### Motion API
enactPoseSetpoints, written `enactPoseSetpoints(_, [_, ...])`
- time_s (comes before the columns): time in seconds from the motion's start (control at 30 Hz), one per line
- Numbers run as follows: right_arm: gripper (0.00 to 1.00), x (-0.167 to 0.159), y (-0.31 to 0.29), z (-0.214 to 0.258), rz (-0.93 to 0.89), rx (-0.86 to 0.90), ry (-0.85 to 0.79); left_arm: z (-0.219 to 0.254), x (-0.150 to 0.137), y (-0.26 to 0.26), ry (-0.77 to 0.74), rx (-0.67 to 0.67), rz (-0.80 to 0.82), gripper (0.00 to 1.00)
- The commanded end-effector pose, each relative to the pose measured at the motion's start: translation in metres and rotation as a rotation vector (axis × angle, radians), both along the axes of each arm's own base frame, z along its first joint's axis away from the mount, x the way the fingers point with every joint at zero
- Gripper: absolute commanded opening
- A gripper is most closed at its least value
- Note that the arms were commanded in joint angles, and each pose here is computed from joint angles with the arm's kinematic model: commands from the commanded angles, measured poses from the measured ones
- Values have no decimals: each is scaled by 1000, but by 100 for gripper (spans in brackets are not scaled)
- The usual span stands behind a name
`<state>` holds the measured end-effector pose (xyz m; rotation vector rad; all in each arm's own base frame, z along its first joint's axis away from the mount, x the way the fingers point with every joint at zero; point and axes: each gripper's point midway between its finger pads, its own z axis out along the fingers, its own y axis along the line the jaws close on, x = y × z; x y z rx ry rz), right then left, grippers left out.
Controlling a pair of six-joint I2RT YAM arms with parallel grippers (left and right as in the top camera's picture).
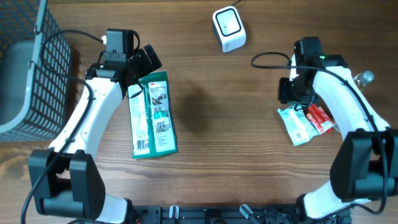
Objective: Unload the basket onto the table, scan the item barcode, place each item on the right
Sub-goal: 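Release the pouch and move the right gripper left toward the gloves package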
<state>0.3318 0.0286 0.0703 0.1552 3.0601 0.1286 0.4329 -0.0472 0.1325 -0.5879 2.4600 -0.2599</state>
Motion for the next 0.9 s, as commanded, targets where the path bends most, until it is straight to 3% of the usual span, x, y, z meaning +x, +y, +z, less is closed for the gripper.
enactPoseSetpoints(0.0, [12, -20, 38, 1, 36, 214, 65, 3, 2, 1, -8, 5, 3, 100])
enactPoseSetpoints(0.27, [13, -45, 38, -40, 32, 165, 114, 3, 2, 1, -8, 5, 3, 100])
enactPoseSetpoints(0.6, [22, -17, -36, -48, 2, -266, -20, 3, 2, 1, -8, 5, 3, 99])
enactPoseSetpoints(0.7, [23, -11, -14, -51, -3, -135, -40, 3, 2, 1, -8, 5, 3, 100])
enactPoseSetpoints(0.87, [27, -4, 78, -30, 51, 403, -66, 3, 2, 1, -8, 5, 3, 100])
